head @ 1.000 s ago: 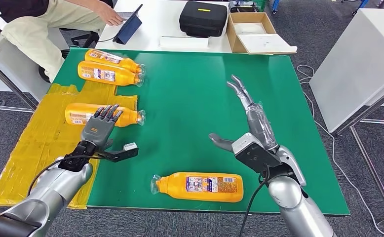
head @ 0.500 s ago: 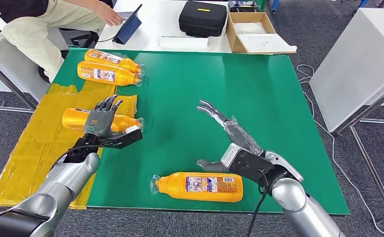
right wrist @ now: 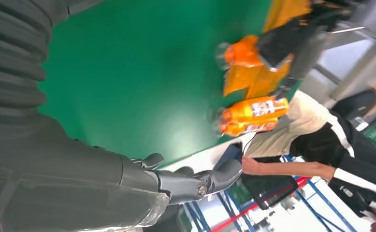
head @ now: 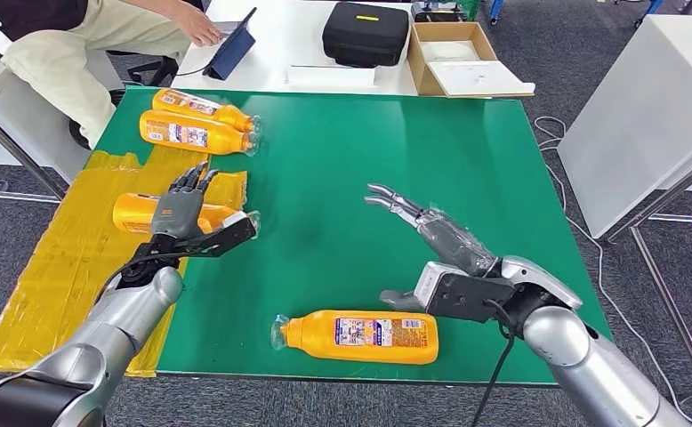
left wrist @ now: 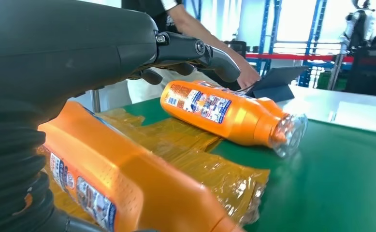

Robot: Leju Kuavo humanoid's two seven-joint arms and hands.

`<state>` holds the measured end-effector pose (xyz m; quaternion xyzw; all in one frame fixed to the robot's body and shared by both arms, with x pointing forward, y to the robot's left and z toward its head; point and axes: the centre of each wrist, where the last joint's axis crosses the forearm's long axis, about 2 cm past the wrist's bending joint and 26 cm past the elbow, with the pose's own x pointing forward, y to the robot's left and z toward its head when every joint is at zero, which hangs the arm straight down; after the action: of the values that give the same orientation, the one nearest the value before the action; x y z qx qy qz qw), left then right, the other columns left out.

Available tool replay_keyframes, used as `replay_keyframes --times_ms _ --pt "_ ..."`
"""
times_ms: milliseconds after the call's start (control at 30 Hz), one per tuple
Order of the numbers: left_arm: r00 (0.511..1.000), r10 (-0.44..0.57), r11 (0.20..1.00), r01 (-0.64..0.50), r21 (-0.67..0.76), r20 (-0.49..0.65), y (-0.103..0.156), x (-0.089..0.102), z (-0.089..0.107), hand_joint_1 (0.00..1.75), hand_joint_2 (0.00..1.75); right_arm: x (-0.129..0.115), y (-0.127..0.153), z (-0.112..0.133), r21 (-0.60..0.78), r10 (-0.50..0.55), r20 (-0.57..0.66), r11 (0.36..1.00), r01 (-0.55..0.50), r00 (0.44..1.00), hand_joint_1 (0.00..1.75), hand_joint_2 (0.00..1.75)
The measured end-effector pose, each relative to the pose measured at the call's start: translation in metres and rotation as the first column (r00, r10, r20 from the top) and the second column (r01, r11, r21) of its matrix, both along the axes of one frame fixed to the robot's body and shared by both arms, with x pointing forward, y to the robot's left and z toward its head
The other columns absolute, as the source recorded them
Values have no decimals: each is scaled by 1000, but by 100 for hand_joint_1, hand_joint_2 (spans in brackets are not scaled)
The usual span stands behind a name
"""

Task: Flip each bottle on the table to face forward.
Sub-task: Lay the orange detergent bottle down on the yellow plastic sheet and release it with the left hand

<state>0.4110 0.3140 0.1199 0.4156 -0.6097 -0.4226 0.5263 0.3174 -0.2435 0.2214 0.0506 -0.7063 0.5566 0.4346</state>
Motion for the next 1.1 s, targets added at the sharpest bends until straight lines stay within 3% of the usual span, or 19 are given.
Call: replay_keyframes --times_ms 133,333,633,1100 --pt "1000 8 999 -7 -50 23 -2 0 0 0 175 -3 -14 -8 -102 -16 64 995 23 998 0 175" --pt "999 6 997 -4 -78 33 -8 -1 -2 0 175 -12 -24 -24 -169 -18 61 985 28 998 0 175" --pt "999 1 987 5 -162 41 -36 1 3 0 175 -22 -20 -56 -345 -30 83 937 57 996 0 175" --pt "996 26 954 2 -299 90 -47 11 18 0 175 -27 6 -83 -355 21 26 935 -11 999 0 175"
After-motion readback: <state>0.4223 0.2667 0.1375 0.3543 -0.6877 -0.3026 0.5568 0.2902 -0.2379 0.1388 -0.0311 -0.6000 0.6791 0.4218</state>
